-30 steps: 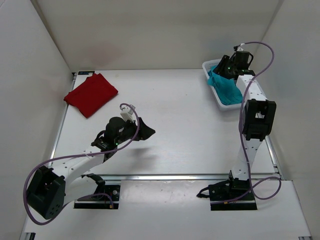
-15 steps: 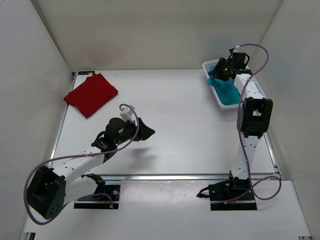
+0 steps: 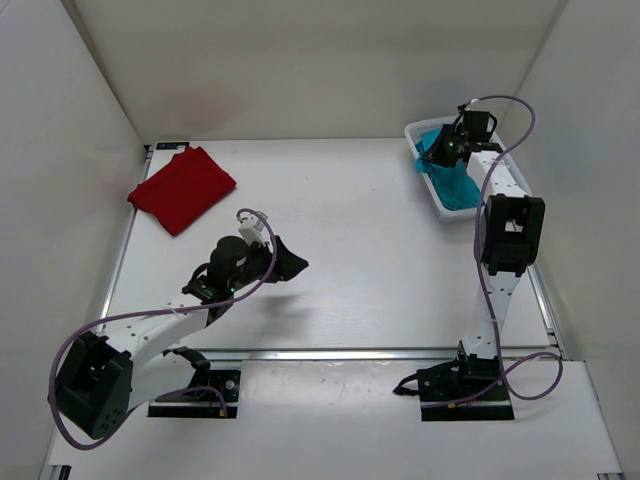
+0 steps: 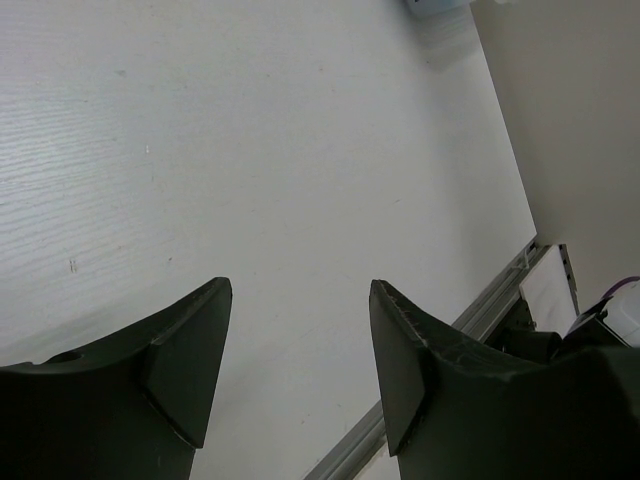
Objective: Fold and stack the t-shirts
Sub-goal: Grab crumpled tshirt from bin with the right arm, then move the tshirt to the center of the board
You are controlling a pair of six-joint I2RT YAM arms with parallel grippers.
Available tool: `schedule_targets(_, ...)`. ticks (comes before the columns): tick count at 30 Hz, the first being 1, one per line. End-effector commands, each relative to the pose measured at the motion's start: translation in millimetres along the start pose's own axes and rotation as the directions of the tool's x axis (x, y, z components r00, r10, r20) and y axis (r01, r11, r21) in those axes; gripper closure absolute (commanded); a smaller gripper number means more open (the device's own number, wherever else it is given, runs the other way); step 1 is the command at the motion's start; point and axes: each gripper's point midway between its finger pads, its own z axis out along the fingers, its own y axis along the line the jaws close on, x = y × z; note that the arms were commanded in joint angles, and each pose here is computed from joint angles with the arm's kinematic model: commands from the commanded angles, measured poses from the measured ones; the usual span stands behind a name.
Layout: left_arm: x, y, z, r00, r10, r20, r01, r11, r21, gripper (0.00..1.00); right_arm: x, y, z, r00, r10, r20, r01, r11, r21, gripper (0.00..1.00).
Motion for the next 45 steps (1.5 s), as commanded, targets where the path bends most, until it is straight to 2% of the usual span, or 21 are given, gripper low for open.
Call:
schedule_targets(1,-8,-3,-2,0.999,0.003,0.033,-0.003,1.000,0.016,0.32,-41,27,-33,0.993,-0.017,0.117,0.024,0.998,-0.059,1.00)
schedule_targets(7,-12,-6,-1,0.999,-0.001,0.034,0.000,1.000,0.024,0.33,-61,50,-75,0.981,-0.007,0.193,0.027,0.995,-0.100,1.00)
schedule_targets(9,-13,-7,0,1.000,-0.002,0.027,0.002,1.000,0.024,0.32,-93,82,-124,0.948,-0.031,0.317,0.081,0.986,-0.145,1.00)
schedule_targets(10,-16,-10,1,1.000,0.007,0.027,-0.008,0.999,0.031,0.32,-98,87,-134,0.940,-0.035,0.339,0.088,0.986,-0.144,1.00)
schedule_targets(12,-19,-16,3,1.000,0.003,0.019,-0.004,0.999,0.041,0.32,-119,120,-187,0.898,-0.071,0.433,0.156,0.974,-0.165,1.00)
schedule_targets(13,-19,-15,3,1.000,-0.003,0.011,0.002,0.999,0.039,0.32,-121,135,-199,0.887,-0.091,0.453,0.188,0.967,-0.174,1.00)
schedule_targets(18,-44,-21,-5,0.997,-0.038,0.061,0.034,0.998,0.061,0.34,-127,236,-325,0.760,-0.156,0.631,0.390,0.886,-0.250,1.00)
schedule_targets(21,-59,-24,-13,0.994,-0.042,0.100,0.036,0.997,0.061,0.35,-113,296,-386,0.696,-0.144,0.704,0.497,0.804,-0.327,1.00)
schedule_targets(24,-73,-16,-23,0.988,-0.061,0.140,0.056,0.998,0.036,0.35,-94,357,-455,0.666,-0.086,0.741,0.599,0.655,-0.461,1.00)
schedule_targets(26,-85,0,-33,0.980,-0.082,0.181,0.082,0.997,0.006,0.35,-82,383,-488,0.669,-0.062,0.741,0.652,0.528,-0.544,1.00)
schedule_targets(29,-95,17,-48,0.967,-0.108,0.231,0.117,0.993,-0.025,0.35,-74,397,-519,0.670,-0.025,0.742,0.680,0.423,-0.600,1.00)
schedule_targets(30,-100,18,-53,0.961,-0.114,0.254,0.124,0.992,-0.027,0.35,-74,390,-508,0.699,-0.020,0.715,0.648,0.442,-0.621,1.00)
schedule_targets(31,-102,22,-59,0.956,-0.112,0.270,0.126,0.991,-0.034,0.35,-69,389,-516,0.694,-0.018,0.720,0.662,0.410,-0.627,0.99)
schedule_targets(33,-104,30,-66,0.952,-0.114,0.282,0.133,0.990,-0.050,0.35,-59,365,-466,0.781,-0.018,0.624,0.561,0.460,-0.688,1.00)
schedule_targets(34,-103,35,-68,0.951,-0.118,0.287,0.142,0.988,-0.064,0.35,-55,361,-463,0.775,-0.014,0.631,0.568,0.453,-0.687,1.00)
schedule_targets(36,-99,43,-71,0.950,-0.121,0.287,0.151,0.985,-0.085,0.35,-29,339,-403,0.858,-0.012,0.514,0.450,0.502,-0.739,1.00)
schedule_targets(37,-96,45,-72,0.951,-0.122,0.284,0.153,0.984,-0.087,0.35,-21,334,-392,0.874,-0.009,0.486,0.422,0.510,-0.750,1.00)
schedule_targets(39,-91,54,-74,0.950,-0.115,0.291,0.155,0.981,-0.117,0.35,18,313,-330,0.931,-0.013,0.366,0.309,0.564,-0.766,1.00)
schedule_targets(42,-80,66,-72,0.950,-0.122,0.286,0.173,0.972,-0.161,0.36,58,281,-223,0.983,-0.031,0.182,0.151,0.701,-0.697,1.00)
schedule_targets(43,-75,69,-70,0.953,-0.126,0.276,0.176,0.970,-0.166,0.36,55,288,-212,0.982,-0.056,0.178,0.166,0.700,-0.694,1.00)
schedule_targets(45,-68,67,-65,0.959,-0.104,0.262,0.157,0.969,-0.190,0.36,81,271,-140,0.994,-0.107,0.000,0.083,0.780,-0.621,1.00)
